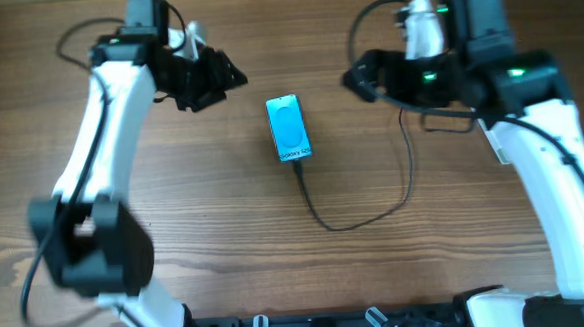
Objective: Plug charger to phone and switch on socket
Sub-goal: 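Move the right gripper over the white power strip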
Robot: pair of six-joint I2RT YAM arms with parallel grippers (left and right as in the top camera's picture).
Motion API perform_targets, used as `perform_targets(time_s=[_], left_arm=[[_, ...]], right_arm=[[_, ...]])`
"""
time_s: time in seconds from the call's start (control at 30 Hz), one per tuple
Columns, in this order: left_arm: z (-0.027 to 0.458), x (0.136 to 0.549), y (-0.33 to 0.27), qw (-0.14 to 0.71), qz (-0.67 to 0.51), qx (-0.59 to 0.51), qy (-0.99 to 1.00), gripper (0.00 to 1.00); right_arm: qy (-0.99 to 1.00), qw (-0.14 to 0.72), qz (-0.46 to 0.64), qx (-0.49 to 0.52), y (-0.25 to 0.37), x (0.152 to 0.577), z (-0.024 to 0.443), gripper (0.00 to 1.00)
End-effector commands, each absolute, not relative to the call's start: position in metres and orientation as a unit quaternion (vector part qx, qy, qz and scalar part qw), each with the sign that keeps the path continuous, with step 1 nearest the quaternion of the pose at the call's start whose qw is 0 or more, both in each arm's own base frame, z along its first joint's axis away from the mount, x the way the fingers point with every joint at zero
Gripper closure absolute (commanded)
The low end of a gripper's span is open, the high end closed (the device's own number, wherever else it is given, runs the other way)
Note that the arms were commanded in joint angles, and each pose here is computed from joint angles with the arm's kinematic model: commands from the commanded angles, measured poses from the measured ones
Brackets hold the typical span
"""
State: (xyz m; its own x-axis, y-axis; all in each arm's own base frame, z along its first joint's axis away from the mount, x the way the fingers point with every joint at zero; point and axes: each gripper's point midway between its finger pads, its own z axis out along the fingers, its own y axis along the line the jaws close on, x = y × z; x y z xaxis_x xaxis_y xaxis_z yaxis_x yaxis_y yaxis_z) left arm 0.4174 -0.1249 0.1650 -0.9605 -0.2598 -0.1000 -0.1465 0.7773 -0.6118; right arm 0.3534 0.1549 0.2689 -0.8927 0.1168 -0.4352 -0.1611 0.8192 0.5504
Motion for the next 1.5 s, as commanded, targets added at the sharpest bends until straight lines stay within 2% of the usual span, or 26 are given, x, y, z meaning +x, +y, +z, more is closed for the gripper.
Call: perform_targets(time_s=[0.0, 0.1, 0.23, 0.43, 0.83, 0.97, 1.27, 1.47], left_arm=[[0.253, 0.401, -0.123, 0.197, -0.328, -0.066, 0.922, 0.24], [0.29, 0.387, -0.115, 0.251, -0.313, -0.058, 0.914, 0.0], [0.297, 0.381, -0.109, 0.264, -0.299, -0.062, 0.915, 0.0], [0.297, 0.381, -0.109, 0.264, -0.299, -0.062, 0.915, 0.0], [0.297, 0.381, -0.109, 0.264, -0.299, -0.062, 0.915, 0.0], [0.297, 0.381, -0.109, 0.264, -0.299, -0.062, 0.915, 0.0], [0.297, 0.381, -0.109, 0.264, -0.299, -0.062, 0.915, 0.0], [0.297, 0.381, -0.109, 0.264, -0.299, -0.062, 0.915, 0.0]], right_arm=[[0.928, 0.26, 0.265, 0.028, 0.099, 0.361, 0.277, 0.03], [0.93, 0.281, 0.212, 0.105, 0.034, 0.372, 0.271, 0.03], [0.919, 0.296, 0.068, 0.252, -0.066, 0.371, 0.257, 0.01], [0.902, 0.284, 0.025, 0.324, -0.131, 0.37, 0.234, 0.0], [0.916, 0.209, 0.054, 0.339, -0.184, 0.412, 0.118, 0.0], [0.921, 0.165, 0.024, 0.352, -0.194, 0.406, 0.08, 0.0], [0.92, 0.096, -0.025, 0.379, -0.205, 0.382, 0.044, 0.0], [0.929, 0.075, -0.018, 0.361, -0.202, 0.381, 0.022, 0.0]])
